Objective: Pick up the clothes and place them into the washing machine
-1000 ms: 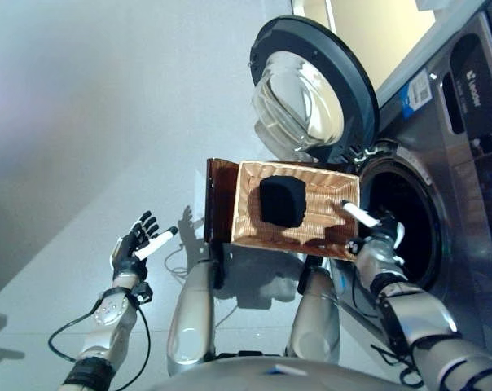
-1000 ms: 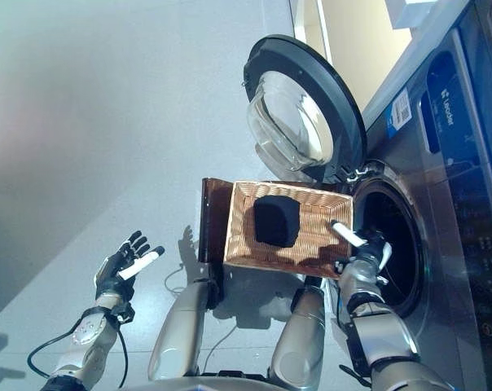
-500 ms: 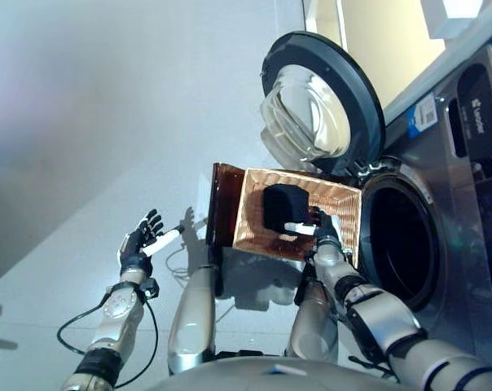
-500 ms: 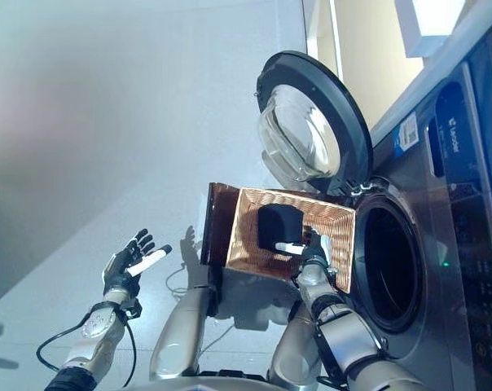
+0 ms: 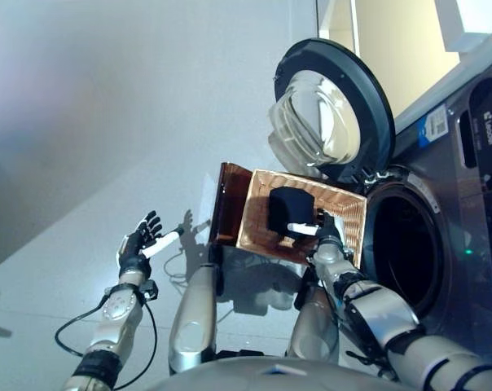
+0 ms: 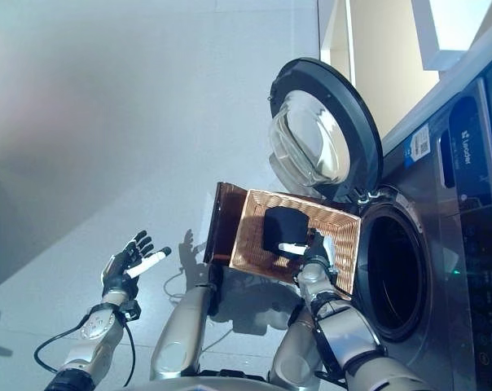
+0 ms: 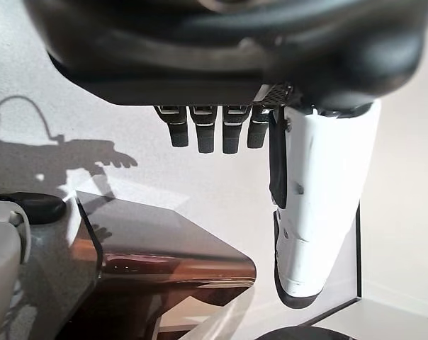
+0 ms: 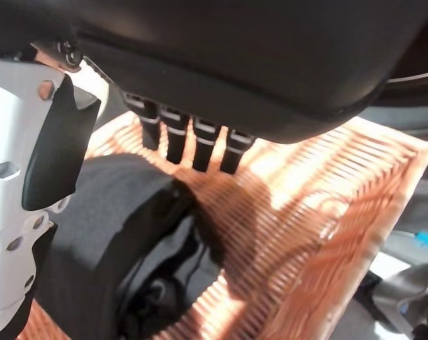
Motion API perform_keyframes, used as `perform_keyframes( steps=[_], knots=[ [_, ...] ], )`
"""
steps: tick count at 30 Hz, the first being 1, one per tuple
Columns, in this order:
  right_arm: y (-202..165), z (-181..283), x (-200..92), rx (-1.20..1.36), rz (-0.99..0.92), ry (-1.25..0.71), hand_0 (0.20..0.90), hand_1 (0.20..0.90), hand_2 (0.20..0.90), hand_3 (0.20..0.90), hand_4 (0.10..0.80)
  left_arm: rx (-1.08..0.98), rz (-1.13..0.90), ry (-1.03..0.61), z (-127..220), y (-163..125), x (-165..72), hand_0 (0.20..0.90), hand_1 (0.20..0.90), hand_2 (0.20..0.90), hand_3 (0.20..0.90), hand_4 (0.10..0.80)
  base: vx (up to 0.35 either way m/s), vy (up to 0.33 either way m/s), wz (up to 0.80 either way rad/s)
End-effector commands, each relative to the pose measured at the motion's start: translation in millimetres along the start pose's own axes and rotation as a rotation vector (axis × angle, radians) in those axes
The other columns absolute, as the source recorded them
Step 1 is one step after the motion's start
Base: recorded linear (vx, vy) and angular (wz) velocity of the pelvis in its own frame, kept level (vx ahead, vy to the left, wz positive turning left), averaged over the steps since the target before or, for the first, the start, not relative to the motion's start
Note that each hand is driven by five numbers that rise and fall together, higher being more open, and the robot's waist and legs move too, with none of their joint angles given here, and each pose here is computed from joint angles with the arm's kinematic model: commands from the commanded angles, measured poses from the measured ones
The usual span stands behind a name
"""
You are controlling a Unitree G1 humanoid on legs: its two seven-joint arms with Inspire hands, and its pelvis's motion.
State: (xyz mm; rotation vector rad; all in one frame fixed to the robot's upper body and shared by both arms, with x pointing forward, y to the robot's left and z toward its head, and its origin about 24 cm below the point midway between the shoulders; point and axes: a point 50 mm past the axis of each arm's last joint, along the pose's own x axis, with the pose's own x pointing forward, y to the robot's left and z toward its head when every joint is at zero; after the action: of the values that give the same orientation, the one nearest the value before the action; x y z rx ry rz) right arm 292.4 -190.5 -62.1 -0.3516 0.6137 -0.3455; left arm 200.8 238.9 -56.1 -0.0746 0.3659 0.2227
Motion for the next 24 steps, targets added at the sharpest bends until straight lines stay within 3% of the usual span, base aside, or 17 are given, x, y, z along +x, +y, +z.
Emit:
perform_keyframes(
  steps=[1, 18, 24],
  knots=[
    [10.0, 15.8, -2.5, 0.077, 0.0, -0.046, 0.9, 0.9, 0.9, 0.9, 0.8, 0.085, 0.05, -0.156, 35.0, 30.0, -0.6, 0.9, 0.9, 0.9, 0.9, 0.8, 0.002, -0.008, 0.05],
    [2.2, 40.9, 4.2, 0.014, -0.049, -0.068, 0.9, 0.9, 0.9, 0.9, 0.8, 0.094, 0.058, -0.19, 46.8, 35.2, -1.6, 0.9, 0.9, 0.9, 0.9, 0.8, -0.015, 0.02, 0.06],
    [-8.5, 33.4, 7.0, -0.137, -0.107, -0.052, 0.9, 0.9, 0.9, 0.9, 0.8, 0.092, 0.04, -0.204, 49.0, 30.9, -3.6, 0.9, 0.9, 0.9, 0.9, 0.8, 0.001, 0.009, -0.02]
  ],
)
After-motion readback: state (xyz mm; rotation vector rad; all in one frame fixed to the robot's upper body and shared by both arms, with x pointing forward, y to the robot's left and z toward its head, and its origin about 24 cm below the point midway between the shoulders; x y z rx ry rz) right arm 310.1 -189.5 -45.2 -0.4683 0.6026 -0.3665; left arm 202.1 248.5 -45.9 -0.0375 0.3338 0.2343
